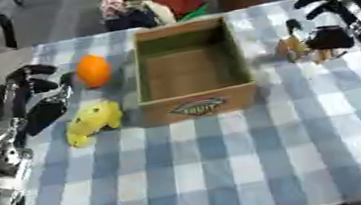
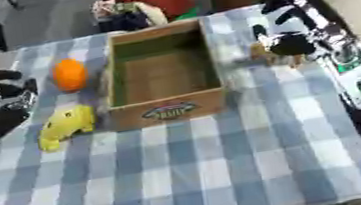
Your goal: Pick up objects on the table and place them in the box.
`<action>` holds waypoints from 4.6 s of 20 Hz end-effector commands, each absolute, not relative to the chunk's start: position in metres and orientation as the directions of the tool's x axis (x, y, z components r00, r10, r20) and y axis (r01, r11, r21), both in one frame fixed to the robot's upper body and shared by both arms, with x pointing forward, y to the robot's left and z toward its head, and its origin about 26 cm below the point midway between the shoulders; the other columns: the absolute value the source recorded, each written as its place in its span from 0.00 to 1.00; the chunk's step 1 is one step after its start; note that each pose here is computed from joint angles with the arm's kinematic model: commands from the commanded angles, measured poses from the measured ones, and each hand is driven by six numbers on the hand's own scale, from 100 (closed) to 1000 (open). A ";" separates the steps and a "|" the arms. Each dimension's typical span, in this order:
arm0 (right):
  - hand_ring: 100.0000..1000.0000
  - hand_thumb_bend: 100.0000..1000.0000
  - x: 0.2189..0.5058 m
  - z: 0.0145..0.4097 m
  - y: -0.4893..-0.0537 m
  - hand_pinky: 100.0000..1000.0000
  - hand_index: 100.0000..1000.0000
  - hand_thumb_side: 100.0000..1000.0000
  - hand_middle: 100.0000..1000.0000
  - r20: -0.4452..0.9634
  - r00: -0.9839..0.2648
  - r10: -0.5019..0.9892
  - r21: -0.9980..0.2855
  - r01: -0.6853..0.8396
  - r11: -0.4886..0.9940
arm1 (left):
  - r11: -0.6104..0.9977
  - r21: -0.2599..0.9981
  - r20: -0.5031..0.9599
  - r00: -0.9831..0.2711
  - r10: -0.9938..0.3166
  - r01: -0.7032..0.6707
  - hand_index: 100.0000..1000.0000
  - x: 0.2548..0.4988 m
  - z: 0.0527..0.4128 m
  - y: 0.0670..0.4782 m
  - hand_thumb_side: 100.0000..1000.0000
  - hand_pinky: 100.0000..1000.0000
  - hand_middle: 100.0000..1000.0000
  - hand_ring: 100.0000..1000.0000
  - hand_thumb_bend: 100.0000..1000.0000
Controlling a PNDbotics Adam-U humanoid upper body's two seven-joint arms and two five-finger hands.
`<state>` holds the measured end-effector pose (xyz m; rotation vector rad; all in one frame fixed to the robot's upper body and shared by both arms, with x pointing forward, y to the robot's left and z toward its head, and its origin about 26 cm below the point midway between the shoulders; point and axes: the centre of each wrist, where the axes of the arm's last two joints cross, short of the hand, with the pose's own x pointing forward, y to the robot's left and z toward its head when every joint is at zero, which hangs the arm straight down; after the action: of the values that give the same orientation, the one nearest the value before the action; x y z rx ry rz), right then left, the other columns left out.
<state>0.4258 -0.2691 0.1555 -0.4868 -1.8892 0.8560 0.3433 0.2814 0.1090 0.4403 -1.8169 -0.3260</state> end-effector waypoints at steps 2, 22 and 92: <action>0.77 0.12 0.427 0.168 -0.271 0.62 0.77 0.00 0.59 0.594 -0.472 0.651 -0.742 -0.008 0.671 | 0.855 0.500 0.814 -0.265 -0.517 -0.135 0.63 0.345 0.120 0.292 0.06 0.70 0.62 0.55 0.25; 0.77 0.11 0.427 0.168 -0.268 0.62 0.77 0.00 0.59 0.594 -0.479 0.646 -0.742 -0.018 0.670 | 0.360 0.904 0.394 -0.124 -0.911 0.230 0.76 0.381 0.102 0.310 0.00 0.72 0.74 0.65 0.49; 0.77 0.10 0.429 0.155 -0.251 0.62 0.77 0.00 0.58 0.598 -0.502 0.625 -0.759 -0.104 0.643 | 0.170 0.981 0.184 0.169 -0.968 -0.090 0.81 0.471 0.111 0.300 0.00 0.71 0.73 0.65 0.43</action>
<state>0.4270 -0.2474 0.1418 -0.3851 -1.8721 0.9418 0.4670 0.2953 0.1002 1.1598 -1.2005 -0.9241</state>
